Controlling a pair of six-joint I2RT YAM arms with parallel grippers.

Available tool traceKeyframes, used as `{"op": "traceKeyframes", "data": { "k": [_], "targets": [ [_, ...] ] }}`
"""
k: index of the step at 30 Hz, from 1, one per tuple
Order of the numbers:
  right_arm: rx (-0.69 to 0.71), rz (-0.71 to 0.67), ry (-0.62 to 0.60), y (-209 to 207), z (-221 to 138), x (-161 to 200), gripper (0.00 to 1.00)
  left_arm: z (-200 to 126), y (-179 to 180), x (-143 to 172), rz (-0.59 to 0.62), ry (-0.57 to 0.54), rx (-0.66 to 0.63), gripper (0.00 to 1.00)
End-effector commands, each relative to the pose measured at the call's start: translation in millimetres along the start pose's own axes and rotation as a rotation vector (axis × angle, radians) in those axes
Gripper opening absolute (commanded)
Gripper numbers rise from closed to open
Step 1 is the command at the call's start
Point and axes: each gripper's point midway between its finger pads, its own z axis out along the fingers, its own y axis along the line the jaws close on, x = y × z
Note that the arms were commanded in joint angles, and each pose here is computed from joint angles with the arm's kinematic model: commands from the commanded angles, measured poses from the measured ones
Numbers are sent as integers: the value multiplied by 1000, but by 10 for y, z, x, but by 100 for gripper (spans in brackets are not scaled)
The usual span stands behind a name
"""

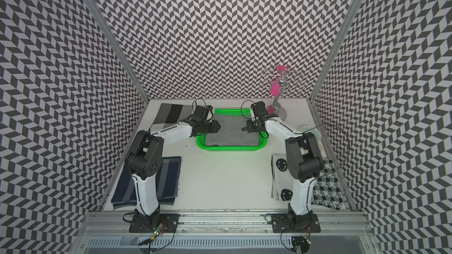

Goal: Put the folded scarf in the basket
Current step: Place the scarf in the basket.

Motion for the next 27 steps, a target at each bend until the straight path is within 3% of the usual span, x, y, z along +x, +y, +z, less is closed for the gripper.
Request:
{"op": "traceKeyframes", "data": {
  "k": [1,4,11,15,22,27],
  "targets": [
    [76,-20,-73,-75,-288,-222,53,-264,-128,-280,26,-72,1,43],
    [104,-23,-96,-113,-415,-291,54,-341,-131,-316,30,-85,-10,56],
    [-26,-26,-162,165,-619,-466,49,-639,-122,-523,50,-143,-70,57],
    [-110,-35,-144,311,-437,-419,42,-768,-246,-574,54,-169,-30,54],
    [-62,-35,-42,170,56,-167,36,-904,-400,-442,40,-170,44,54],
    [-83,-32,-53,219,-35,-202,34,-1019,-559,-261,39,-161,107,54]
  ]
}}
